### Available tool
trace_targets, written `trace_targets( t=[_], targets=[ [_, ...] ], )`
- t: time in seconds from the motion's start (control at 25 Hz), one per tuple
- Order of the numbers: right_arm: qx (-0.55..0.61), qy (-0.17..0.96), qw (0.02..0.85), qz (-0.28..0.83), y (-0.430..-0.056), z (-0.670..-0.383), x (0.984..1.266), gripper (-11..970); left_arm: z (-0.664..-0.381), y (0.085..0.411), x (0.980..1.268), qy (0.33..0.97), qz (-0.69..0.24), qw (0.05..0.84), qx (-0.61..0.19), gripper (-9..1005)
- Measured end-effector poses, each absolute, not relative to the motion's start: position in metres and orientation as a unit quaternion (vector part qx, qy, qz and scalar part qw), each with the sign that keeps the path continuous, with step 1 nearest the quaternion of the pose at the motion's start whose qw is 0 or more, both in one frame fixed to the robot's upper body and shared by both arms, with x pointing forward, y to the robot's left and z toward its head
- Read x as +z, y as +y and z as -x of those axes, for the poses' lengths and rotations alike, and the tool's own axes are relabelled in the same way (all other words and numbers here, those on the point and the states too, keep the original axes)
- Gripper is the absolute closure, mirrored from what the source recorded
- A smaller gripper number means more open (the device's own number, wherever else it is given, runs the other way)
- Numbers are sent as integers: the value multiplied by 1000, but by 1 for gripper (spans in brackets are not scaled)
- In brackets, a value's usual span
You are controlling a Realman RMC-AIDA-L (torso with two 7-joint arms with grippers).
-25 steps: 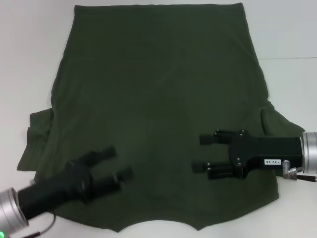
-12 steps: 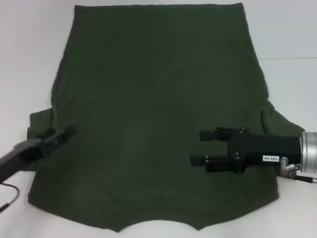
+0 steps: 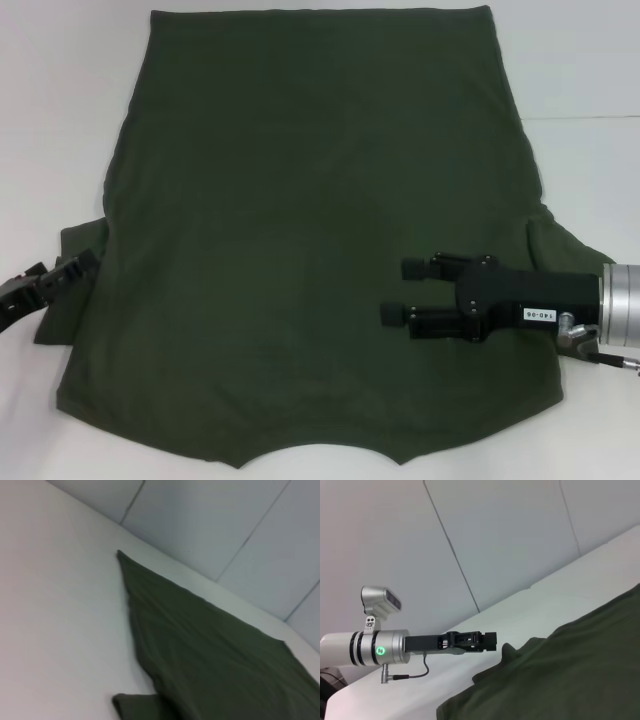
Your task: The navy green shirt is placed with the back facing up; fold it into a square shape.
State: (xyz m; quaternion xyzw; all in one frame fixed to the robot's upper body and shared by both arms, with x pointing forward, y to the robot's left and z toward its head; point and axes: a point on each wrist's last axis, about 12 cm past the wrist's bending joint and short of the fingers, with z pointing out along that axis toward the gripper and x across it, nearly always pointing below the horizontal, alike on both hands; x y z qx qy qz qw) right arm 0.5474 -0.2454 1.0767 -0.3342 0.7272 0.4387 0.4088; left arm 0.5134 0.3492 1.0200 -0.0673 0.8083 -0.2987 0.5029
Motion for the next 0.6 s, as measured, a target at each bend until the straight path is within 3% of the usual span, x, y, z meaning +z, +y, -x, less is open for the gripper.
trace_targets(
  t=[0.6],
  targets=[
    [432,733,414,325,-247,-549,1075,45,-532,342,1018,824,63,499,-261,46]
  ],
)
